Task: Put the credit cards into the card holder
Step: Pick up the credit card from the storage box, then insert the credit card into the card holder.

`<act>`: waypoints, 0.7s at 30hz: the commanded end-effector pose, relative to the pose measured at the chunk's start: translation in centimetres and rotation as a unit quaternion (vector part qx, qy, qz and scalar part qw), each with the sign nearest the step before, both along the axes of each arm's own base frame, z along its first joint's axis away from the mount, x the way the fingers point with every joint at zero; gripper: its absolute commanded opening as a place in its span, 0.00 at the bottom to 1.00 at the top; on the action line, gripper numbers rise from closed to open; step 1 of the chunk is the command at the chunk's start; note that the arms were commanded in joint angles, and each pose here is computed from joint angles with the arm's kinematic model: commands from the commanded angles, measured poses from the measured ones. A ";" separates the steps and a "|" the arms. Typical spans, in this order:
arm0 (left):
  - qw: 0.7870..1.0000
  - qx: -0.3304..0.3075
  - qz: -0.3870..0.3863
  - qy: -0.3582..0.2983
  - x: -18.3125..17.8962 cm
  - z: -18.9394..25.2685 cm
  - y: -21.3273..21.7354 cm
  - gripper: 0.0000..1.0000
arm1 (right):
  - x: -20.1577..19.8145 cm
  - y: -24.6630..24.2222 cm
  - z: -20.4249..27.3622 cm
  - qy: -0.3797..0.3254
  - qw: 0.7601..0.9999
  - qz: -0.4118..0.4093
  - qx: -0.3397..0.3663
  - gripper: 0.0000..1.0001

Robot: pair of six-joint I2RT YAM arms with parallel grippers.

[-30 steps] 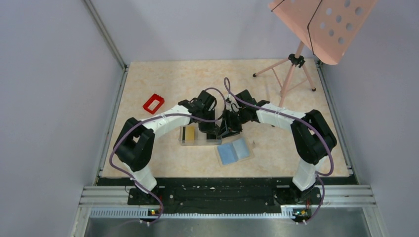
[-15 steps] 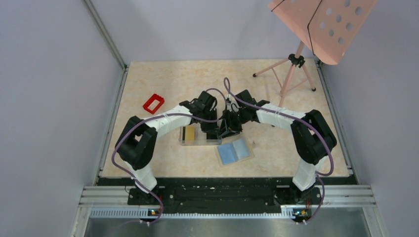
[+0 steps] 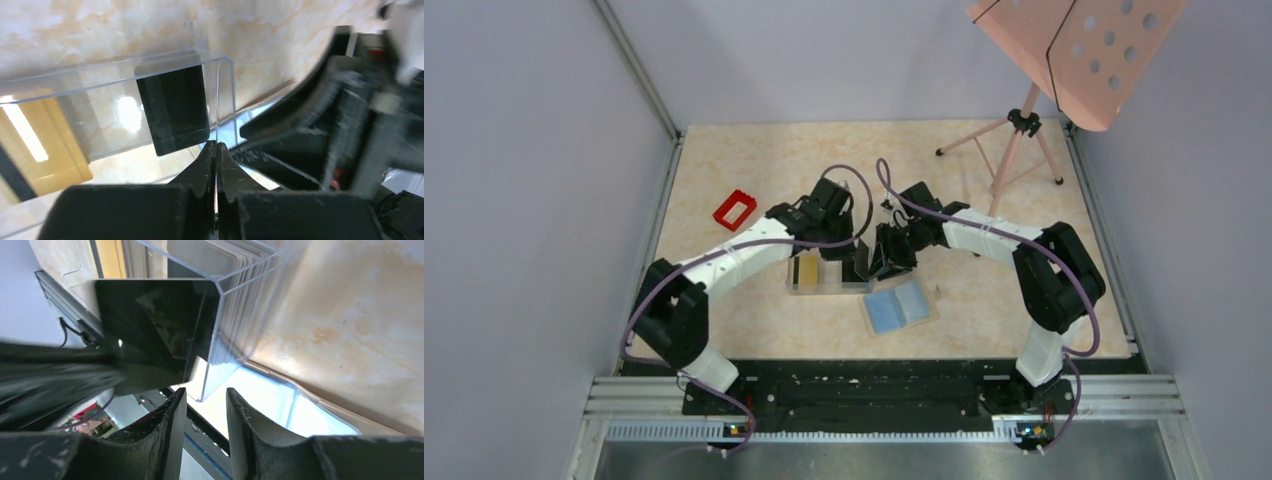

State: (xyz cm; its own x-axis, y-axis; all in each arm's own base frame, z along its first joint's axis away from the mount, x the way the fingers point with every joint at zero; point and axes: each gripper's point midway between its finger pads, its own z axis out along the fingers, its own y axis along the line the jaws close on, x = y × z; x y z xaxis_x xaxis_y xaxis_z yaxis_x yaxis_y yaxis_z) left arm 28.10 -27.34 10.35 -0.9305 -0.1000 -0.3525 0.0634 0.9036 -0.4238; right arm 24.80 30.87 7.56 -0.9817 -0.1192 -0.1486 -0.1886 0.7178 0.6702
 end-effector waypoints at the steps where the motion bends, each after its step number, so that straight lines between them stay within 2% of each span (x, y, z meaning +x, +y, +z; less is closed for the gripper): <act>1: 0.994 -0.009 0.052 -0.100 1.6 5.7 2.0 0.00 | 2.0 -0.4 0.8 -0.044 0.998 0.000 -0.032 0.35; 5: 0.986 -0.024 0.082 -0.144 0.9 9.0 3.8 0.00 | 2.8 -0.3 0.2 -0.048 0.998 0.001 -0.049 0.35; 10: 0.980 -0.050 0.100 -0.167 -0.7 10.7 5.3 0.00 | 3.8 0.6 -1.3 -0.041 0.997 -0.004 -0.064 0.32; 14: 0.979 -0.069 0.103 -0.159 -2.5 10.2 6.0 0.00 | 5.1 1.1 -2.0 -0.039 0.996 -0.014 -0.083 0.23; 19: 0.979 -0.090 0.109 -0.144 -4.4 9.0 6.7 0.00 | 7.1 1.0 -1.8 -0.057 0.992 -0.031 -0.111 0.02; 21: 0.980 -0.092 0.115 -0.136 -5.0 8.2 7.0 0.00 | 7.8 1.2 -1.5 -0.063 0.991 -0.036 -0.117 0.00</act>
